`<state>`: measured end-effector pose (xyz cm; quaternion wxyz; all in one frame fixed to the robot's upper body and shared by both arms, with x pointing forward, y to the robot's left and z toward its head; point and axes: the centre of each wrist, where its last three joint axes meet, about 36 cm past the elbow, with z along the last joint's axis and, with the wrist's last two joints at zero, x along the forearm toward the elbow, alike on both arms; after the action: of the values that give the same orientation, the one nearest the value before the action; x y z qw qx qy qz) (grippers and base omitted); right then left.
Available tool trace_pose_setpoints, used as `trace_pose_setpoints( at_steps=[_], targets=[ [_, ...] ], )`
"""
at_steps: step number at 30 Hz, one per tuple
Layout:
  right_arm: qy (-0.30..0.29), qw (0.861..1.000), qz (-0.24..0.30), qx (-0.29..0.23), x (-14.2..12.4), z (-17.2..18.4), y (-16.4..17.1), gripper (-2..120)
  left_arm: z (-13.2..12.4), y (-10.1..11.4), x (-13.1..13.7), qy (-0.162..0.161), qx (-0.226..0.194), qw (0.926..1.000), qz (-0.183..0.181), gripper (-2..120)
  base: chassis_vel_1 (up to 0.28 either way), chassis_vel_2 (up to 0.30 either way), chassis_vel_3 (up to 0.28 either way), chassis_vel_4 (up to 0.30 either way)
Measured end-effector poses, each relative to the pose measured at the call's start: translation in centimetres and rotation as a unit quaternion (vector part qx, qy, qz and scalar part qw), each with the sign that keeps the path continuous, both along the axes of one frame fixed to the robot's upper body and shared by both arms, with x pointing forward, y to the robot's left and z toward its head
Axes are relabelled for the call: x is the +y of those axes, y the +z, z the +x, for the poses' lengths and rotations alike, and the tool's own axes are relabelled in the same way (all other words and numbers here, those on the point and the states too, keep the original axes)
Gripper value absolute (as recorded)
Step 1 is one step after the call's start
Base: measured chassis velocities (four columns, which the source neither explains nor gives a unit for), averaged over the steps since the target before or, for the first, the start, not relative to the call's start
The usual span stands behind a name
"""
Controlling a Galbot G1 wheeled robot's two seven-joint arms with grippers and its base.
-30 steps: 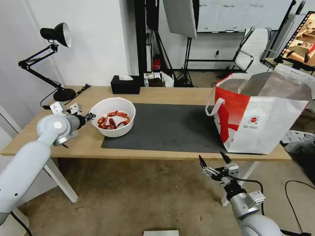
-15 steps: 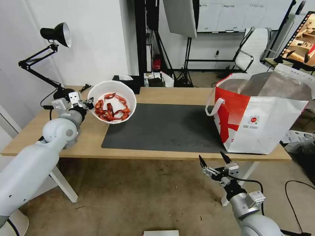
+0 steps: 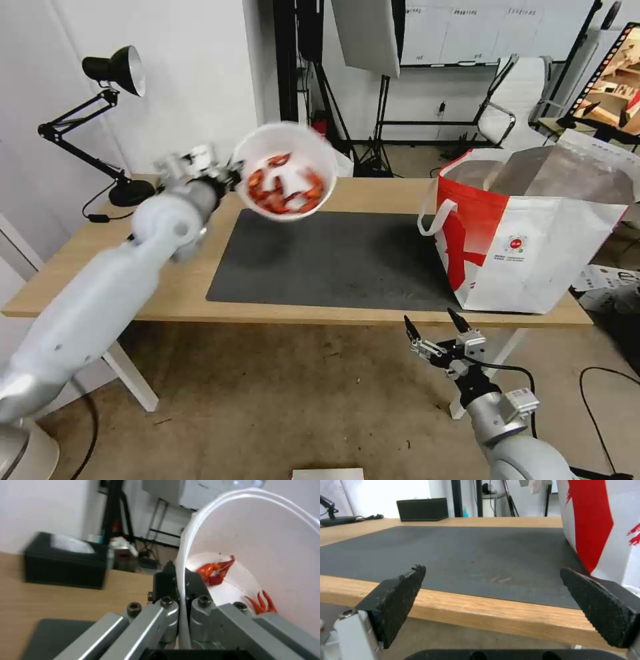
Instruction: Pick up the trash from the table and place it into the takeout bag.
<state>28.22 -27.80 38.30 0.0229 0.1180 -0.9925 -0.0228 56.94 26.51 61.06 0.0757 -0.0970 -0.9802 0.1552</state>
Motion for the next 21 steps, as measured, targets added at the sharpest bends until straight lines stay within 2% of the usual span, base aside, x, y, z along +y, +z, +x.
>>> trace_pose_setpoints(
  at_steps=[2, 3, 4, 5, 6, 7, 8, 9, 12, 13, 15, 17, 19, 21],
  targets=[
    [0.0, 1.0, 0.0, 0.0, 0.0, 0.0, 0.0, 100, 1.4, 2.6, -3.7, -0.041, -0.005, 0.9991, -0.005, 0, 0.0, 0.0, 0.0, 0.0],
    [0.0, 1.0, 0.0, 0.0, 0.0, 0.0, 0.0, 100, 1.4, 2.6, -3.7, -0.041, -0.005, 0.9991, -0.005, 0, 0.0, 0.0, 0.0, 0.0],
    [0.0, 1.0, 0.0, 0.0, 0.0, 0.0, 0.0, 100, 1.9, 3.4, -5.0, -0.054, -0.004, 0.9985, -0.009, 0, 0.0, 0.0, 0.0, 0.0],
    [0.0, 1.0, 0.0, 0.0, 0.0, 0.0, 0.0, 100, 2.9, 6.1, -8.5, -0.085, -0.012, 0.9962, -0.013, 0, 0.0, 0.0, 0.0, 0.0],
    [0.0, 1.0, 0.0, 0.0, 0.0, 0.0, 0.0, 100, 2.9, 6.1, -8.5, -0.085, -0.012, 0.9962, -0.013, 0, 0.0, 0.0, 0.0, 0.0],
    [0.0, 1.0, 0.0, 0.0, 0.0, 0.0, 0.0, 100, 3.3, 7.4, -10.2, -0.098, -0.019, 0.995, -0.009, 0, 0.0, 0.0, 0.0, 0.0],
    [0.0, 1.0, 0.0, 0.0, 0.0, 0.0, 0.0, 100, 4.0, 9.3, -13.3, -0.112, -0.023, 0.9934, -0.004, 0, 0.0, 0.0, 0.0, 0.0],
    [0.0, 1.0, 0.0, 0.0, 0.0, 0.0, 0.0, 100, 4.0, 9.3, -13.3, -0.112, -0.023, 0.9934, -0.004, 0, 0.0, 0.0, 0.0, 0.0],
    [0.0, 1.0, 0.0, 0.0, 0.0, 0.0, 0.0, 100, 5.2, 11.1, -18.2, -0.134, -0.019, 0.9908, 0.0, 0, 0.0, 0.0, 0.0, 0.0],
    [0.0, 1.0, 0.0, 0.0, 0.0, 0.0, 0.0, 100, 5.2, 11.1, -18.2, -0.134, -0.019, 0.9908, 0.0, 0, 0.0, 0.0, 0.0, 0.0],
    [0.0, 1.0, 0.0, 0.0, 0.0, 0.0, 0.0, 100, 5.5, 11.2, -20.3, -0.144, -0.015, 0.9895, 0.0, 0, 0.0, 0.0, 0.0, 0.0],
    [0.0, 1.0, 0.0, 0.0, 0.0, 0.0, 0.0, 100, 5.5, 11.2, -20.8, -0.146, -0.014, 0.9892, 0.0, 0, 0.0, 0.0, 0.0, 0.0],
    [0.0, 1.0, 0.0, 0.0, 0.0, 0.0, 0.0, 100, 5.8, 11.3, -23.2, -0.157, -0.011, 0.9876, 0.002, 0, 0.0, 0.0, 0.0, 0.0],
    [0.0, 1.0, 0.0, 0.0, 0.0, 0.0, 0.0, 100, 5.8, 11.3, -23.6, -0.158, -0.01, 0.9874, 0.002, 0, 0.0, 0.0, 0.0, 0.0]
  ],
)
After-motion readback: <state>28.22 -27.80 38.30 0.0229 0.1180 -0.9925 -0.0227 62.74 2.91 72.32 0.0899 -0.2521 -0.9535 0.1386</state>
